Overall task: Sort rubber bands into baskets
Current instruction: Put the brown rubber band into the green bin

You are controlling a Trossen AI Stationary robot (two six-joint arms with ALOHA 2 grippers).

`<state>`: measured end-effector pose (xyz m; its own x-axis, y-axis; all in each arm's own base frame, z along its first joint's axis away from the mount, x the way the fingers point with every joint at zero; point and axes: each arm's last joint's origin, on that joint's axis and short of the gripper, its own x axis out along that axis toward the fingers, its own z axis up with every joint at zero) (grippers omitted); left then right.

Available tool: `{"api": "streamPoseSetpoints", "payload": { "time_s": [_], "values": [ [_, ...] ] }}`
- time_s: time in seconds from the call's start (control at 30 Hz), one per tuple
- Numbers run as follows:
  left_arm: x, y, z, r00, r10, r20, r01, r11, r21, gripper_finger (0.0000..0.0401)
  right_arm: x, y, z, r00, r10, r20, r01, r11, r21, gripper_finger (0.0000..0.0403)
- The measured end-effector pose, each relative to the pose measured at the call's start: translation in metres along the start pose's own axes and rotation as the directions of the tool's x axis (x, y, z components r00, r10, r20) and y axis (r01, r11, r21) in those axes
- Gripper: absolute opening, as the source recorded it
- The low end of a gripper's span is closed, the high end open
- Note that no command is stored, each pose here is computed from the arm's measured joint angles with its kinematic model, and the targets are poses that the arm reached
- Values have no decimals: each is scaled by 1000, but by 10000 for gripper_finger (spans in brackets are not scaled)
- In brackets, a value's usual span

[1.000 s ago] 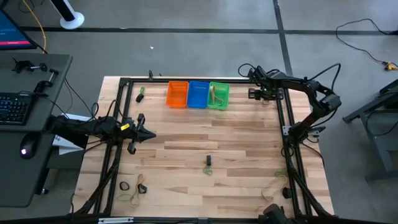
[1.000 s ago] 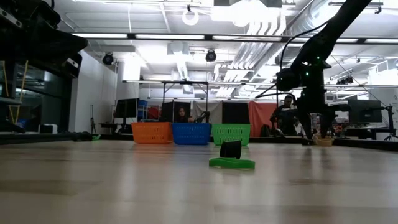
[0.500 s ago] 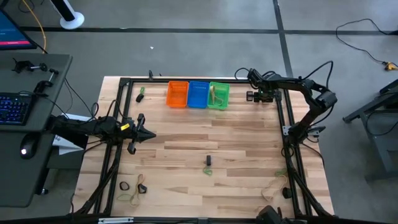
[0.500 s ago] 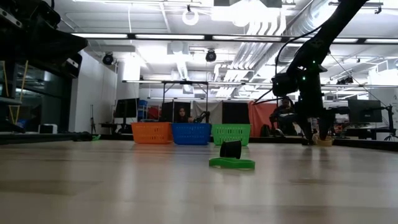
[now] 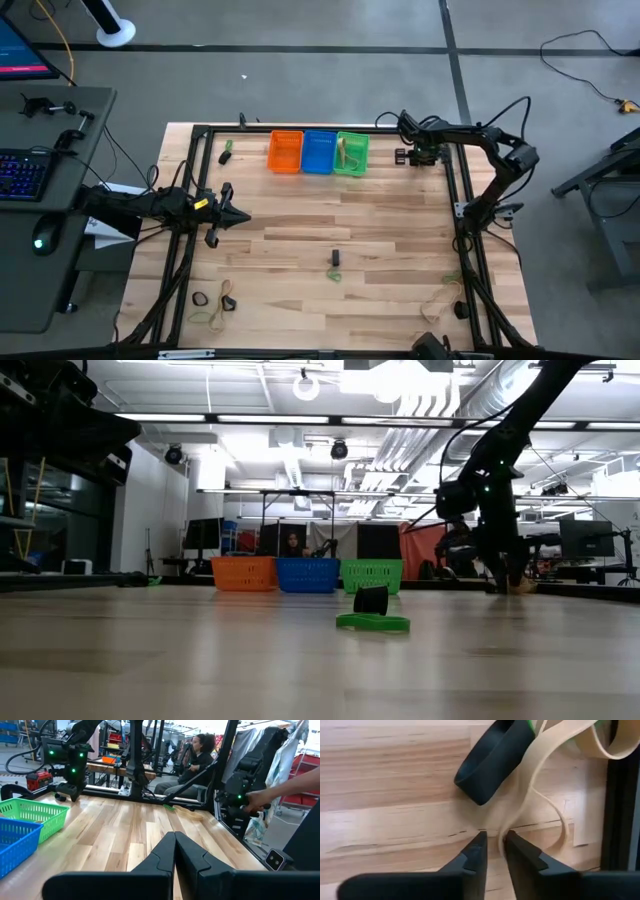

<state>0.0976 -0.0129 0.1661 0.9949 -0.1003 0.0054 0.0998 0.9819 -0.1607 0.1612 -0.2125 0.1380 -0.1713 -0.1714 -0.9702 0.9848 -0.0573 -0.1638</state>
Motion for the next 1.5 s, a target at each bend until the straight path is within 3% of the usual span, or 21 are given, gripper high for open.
{"api": "streamPoseSetpoints", "payload": {
  "time_s": [0.13,0.27,0.43,0.57,0.7,0.83,0.97,1.0,1.07,1.13,1.3,1.5],
  "values": [
    [0,0,0,1000,0,0,0,1000,0,1,1,5,-3,1000,-4,-4,4,999,-41,10],
    [0,0,0,1000,0,0,0,1000,0,1,-9,9,-12,999,46,-23,-48,994,-101,3],
    [0,0,0,1000,0,0,0,1000,0,1,-51,3,-26,989,136,64,-121,974,-192,1],
    [0,0,0,1000,0,0,0,1000,0,1,-94,-6,-43,937,306,169,-264,937,-230,1],
    [0,0,0,1000,0,0,0,1000,0,1,-134,-10,-61,809,529,254,-469,843,-264,0],
    [0,0,0,1000,0,0,0,1000,0,1,-167,3,-78,590,756,285,-674,655,-342,0],
    [0,0,0,1000,0,0,0,1000,0,1,-191,23,-84,351,882,315,-791,459,-405,0],
    [0,0,0,1000,0,0,0,1000,0,1,-195,27,-84,301,899,317,-805,418,-420,0],
    [0,0,0,1000,0,0,0,1000,0,1,-198,34,-83,250,912,326,-818,379,-432,0],
    [0,0,0,1000,0,0,0,1000,0,1,-194,39,-80,262,902,343,-813,398,-424,0],
    [0,0,0,1000,0,0,0,1000,0,1,-165,58,-66,382,862,332,-779,494,-385,0],
    [0,0,0,1000,0,0,0,1000,0,1,-128,93,-54,422,870,256,-786,492,-376,0]
  ]
}}
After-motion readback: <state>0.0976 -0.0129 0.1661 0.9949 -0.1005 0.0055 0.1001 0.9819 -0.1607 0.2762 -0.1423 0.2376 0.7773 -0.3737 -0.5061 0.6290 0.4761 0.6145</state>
